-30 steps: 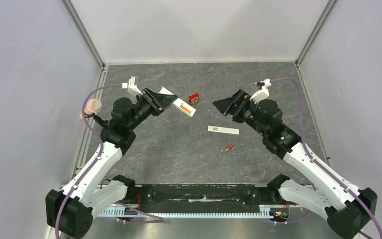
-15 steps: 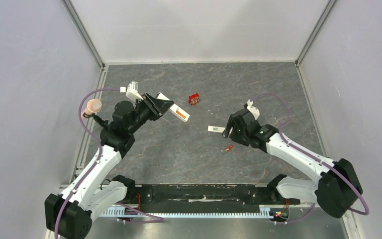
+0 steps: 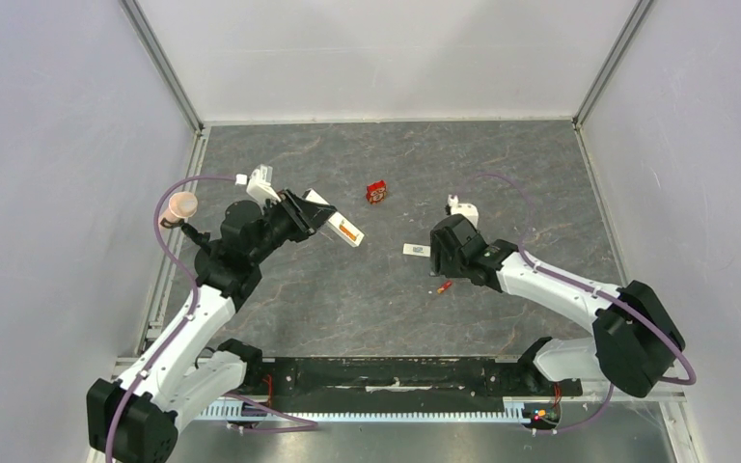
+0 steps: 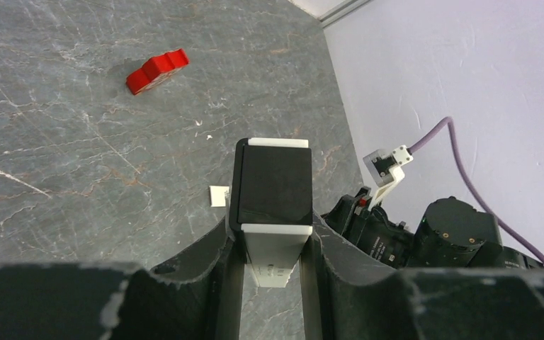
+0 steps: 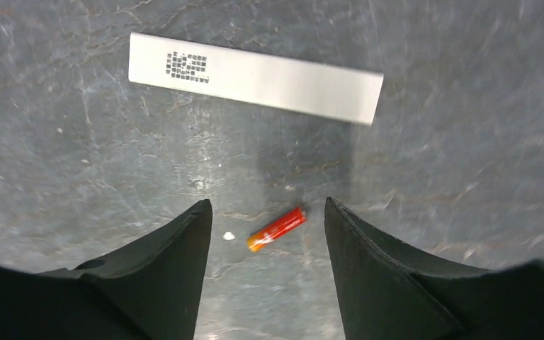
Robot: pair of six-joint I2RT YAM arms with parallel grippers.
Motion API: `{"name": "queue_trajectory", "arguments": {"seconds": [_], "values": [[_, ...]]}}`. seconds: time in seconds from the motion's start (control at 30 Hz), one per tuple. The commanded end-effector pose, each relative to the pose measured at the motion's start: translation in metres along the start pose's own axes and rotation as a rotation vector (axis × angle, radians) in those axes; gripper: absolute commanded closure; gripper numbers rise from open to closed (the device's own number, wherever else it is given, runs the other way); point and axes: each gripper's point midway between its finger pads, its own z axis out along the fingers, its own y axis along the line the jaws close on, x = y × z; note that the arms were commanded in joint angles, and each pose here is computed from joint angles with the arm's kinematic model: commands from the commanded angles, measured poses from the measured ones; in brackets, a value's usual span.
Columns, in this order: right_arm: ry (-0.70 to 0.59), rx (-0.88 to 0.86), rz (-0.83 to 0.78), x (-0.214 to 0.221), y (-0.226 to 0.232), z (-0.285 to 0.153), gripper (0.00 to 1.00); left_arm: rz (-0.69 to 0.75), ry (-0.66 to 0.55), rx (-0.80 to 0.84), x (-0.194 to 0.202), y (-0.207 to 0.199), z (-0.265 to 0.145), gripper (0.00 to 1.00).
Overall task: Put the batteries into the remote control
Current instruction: Pick up the battery from the center of the board.
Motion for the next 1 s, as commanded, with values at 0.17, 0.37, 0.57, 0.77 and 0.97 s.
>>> {"name": "queue_trajectory", "arguments": {"seconds": [0.17,0.37,0.57,0.77,0.97], "values": [[-0.028,-0.193,-0.863,-0.008,-0.001,0.0,0.34,0.088,-0.061,0.006,-0.022,-0.007,-0.007,0.98],[0.041,-0.462,-1.204,0.028,0.009,-0.01,0.28,0.09,-0.051,0.007,-0.025,-0.007,-0.004,0.98],[0.154,-0.438,-1.348,0.044,-0.012,0.004,0.31,0.093,-0.063,-0.002,-0.032,-0.006,-0.005,0.98],[0.214,-0.469,-1.403,0.053,-0.014,0.014,0.41,0.092,-0.067,-0.008,-0.036,-0.004,-0.007,0.98],[0.206,-0.443,-1.412,0.048,-0.011,0.025,0.46,0.095,-0.074,-0.005,-0.041,-0.005,-0.008,0.98]]}}
